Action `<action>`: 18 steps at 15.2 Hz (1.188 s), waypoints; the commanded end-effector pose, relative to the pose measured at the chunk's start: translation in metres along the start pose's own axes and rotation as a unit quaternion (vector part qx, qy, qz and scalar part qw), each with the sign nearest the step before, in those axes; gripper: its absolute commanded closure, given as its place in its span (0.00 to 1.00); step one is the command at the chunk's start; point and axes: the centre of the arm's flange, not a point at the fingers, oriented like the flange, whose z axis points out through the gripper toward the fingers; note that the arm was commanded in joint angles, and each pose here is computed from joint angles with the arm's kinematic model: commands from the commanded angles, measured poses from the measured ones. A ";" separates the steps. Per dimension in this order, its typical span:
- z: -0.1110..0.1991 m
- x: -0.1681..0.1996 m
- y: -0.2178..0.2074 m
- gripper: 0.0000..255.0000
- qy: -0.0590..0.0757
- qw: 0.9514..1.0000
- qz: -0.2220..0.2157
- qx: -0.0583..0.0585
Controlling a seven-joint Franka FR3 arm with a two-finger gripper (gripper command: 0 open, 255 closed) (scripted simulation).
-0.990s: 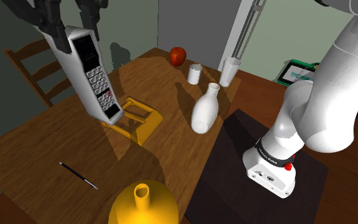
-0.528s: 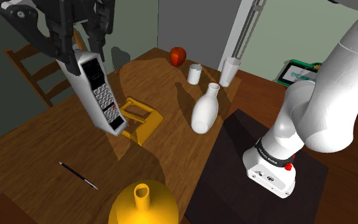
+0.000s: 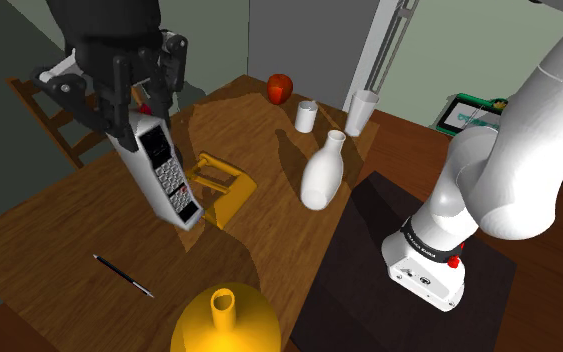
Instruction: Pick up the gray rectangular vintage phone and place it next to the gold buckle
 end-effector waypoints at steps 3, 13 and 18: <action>0.020 -0.001 0.000 1.00 0.001 1.000 0.000 0.000; 0.073 -0.005 -0.002 1.00 0.001 1.000 0.000 0.000; 0.099 -0.007 -0.002 1.00 0.001 1.000 0.000 0.000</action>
